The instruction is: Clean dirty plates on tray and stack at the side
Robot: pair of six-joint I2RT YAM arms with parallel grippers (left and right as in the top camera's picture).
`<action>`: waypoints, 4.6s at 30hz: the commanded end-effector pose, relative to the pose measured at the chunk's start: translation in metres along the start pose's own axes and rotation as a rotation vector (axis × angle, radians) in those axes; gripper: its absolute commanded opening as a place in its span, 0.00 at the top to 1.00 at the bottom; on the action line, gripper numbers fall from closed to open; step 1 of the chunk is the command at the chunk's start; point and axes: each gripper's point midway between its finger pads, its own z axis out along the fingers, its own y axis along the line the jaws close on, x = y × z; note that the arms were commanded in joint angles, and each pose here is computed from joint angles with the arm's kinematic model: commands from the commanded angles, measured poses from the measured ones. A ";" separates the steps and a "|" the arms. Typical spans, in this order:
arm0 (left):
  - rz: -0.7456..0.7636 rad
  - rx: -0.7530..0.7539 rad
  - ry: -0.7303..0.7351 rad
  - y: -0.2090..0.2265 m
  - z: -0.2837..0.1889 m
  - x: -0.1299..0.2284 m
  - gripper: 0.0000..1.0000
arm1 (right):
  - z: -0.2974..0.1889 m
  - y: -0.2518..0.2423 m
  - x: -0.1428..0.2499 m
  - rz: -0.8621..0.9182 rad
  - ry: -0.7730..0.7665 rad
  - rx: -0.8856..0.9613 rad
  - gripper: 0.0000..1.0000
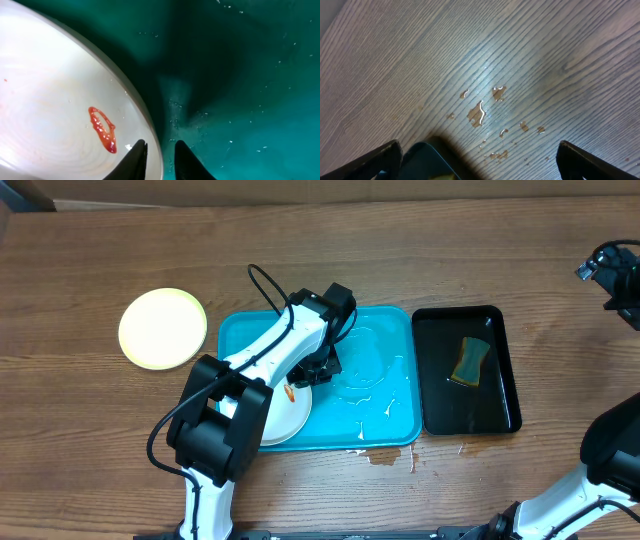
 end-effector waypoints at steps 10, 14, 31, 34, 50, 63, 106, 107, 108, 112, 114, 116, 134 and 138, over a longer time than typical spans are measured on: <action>-0.023 0.172 -0.078 -0.034 -0.011 -0.019 0.88 | -0.006 0.002 -0.005 0.006 -0.022 -0.010 0.00; 0.062 0.298 -0.090 -0.060 -0.018 -0.024 0.90 | -0.006 0.002 -0.005 0.006 -0.022 -0.009 0.00; 0.397 0.397 -0.251 -0.080 -0.112 -0.056 0.39 | -0.006 0.002 -0.005 0.006 -0.022 -0.010 0.00; 0.463 0.292 -0.257 -0.051 -0.120 -0.063 0.37 | -0.006 0.002 -0.005 0.006 -0.022 -0.010 0.00; 0.219 0.085 -0.002 0.087 -0.071 -0.079 0.00 | -0.006 0.002 -0.005 0.006 -0.022 -0.010 0.00; 0.219 0.081 0.053 0.088 -0.023 -0.064 0.38 | -0.006 0.002 -0.005 0.006 -0.022 -0.010 0.00; 0.217 0.146 -0.001 0.074 0.022 -0.066 0.96 | -0.006 0.002 -0.005 0.006 -0.022 -0.010 0.00; 0.216 0.147 -0.003 0.074 0.023 -0.066 0.96 | -0.006 0.002 -0.005 0.006 -0.022 -0.010 0.00; 0.217 0.148 -0.005 0.073 0.025 -0.066 0.96 | -0.006 0.002 -0.005 0.006 -0.022 -0.010 0.00; 0.217 0.170 -0.004 0.070 0.033 -0.063 0.96 | -0.006 0.002 -0.005 0.006 -0.022 -0.010 0.00; 0.217 0.194 0.006 0.067 0.035 -0.059 0.96 | -0.006 0.003 -0.005 0.006 -0.021 -0.014 0.00; 0.218 0.212 0.009 0.063 0.035 -0.059 0.96 | -0.006 0.005 -0.004 0.010 -0.016 -0.028 0.00; 0.218 0.220 -0.008 0.061 0.034 -0.063 0.96 | -0.024 0.053 0.115 -0.116 0.421 -0.125 0.37; 0.218 0.220 -0.008 0.061 0.034 -0.063 0.96 | -0.025 0.064 0.140 -0.229 0.450 -0.033 0.46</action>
